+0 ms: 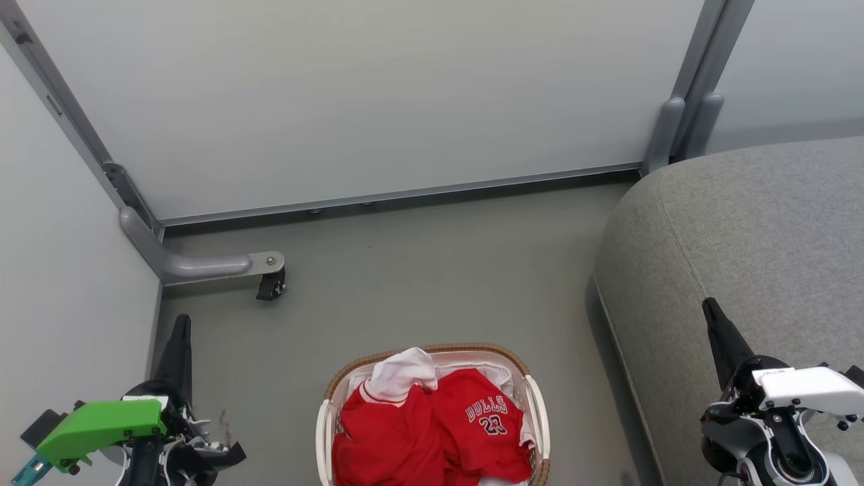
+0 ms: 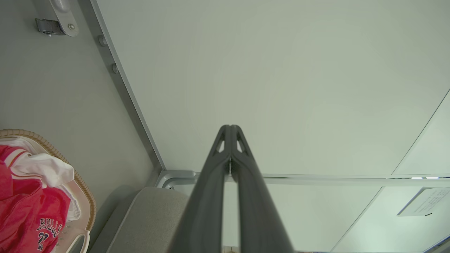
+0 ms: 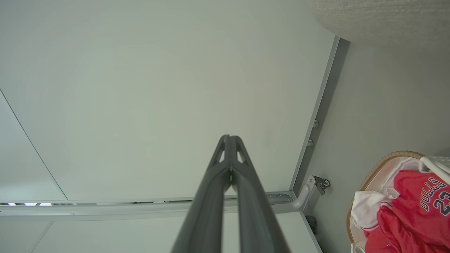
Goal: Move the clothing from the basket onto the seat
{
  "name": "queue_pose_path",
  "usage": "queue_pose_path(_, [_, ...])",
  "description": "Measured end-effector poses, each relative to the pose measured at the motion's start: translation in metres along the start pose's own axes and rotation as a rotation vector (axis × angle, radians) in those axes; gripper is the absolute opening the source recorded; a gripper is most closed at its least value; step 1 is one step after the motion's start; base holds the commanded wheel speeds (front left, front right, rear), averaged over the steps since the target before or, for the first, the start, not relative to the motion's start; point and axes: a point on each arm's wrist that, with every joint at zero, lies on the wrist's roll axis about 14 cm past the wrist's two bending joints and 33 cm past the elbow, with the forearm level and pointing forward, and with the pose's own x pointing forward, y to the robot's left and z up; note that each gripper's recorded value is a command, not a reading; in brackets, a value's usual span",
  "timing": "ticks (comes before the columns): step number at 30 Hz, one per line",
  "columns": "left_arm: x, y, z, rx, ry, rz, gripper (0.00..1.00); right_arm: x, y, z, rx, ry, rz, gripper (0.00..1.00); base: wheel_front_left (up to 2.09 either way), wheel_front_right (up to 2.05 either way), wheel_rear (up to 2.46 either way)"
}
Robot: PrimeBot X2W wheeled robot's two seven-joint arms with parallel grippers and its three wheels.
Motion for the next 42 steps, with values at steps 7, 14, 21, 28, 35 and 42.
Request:
queue_pose_path(7, [0.000, 0.000, 0.000, 0.000, 0.000, 0.000, 0.00, 0.000, 0.000, 0.000, 0.000, 0.000, 0.000, 0.00, 0.00, 0.00, 0.00])
queue_pose_path(14, [0.000, 0.000, 0.000, 0.000, 0.000, 0.000, 0.00, 0.000, 0.000, 0.000, 0.000, 0.000, 0.000, 0.00, 0.00, 0.00, 0.00])
queue_pose_path(21, [0.000, 0.000, 0.000, 0.000, 0.000, 0.000, 0.00, 0.000, 0.000, 0.000, 0.000, 0.000, 0.000, 0.00, 0.00, 0.00, 0.00])
queue_pose_path(28, [0.000, 0.000, 0.000, 0.000, 0.000, 0.000, 0.00, 0.000, 0.000, 0.000, 0.000, 0.000, 0.000, 0.00, 0.00, 0.00, 0.00])
queue_pose_path(35, [0.000, 0.000, 0.000, 0.000, 0.000, 0.000, 0.00, 0.000, 0.000, 0.000, 0.000, 0.000, 0.000, 0.00, 0.00, 0.00, 0.00])
queue_pose_path(42, [-0.007, 0.017, -0.002, -0.008, 0.000, 0.052, 1.00, -0.005, -0.015, -0.003, 0.013, 0.001, -0.045, 1.00, 0.00, 0.00, 0.00])
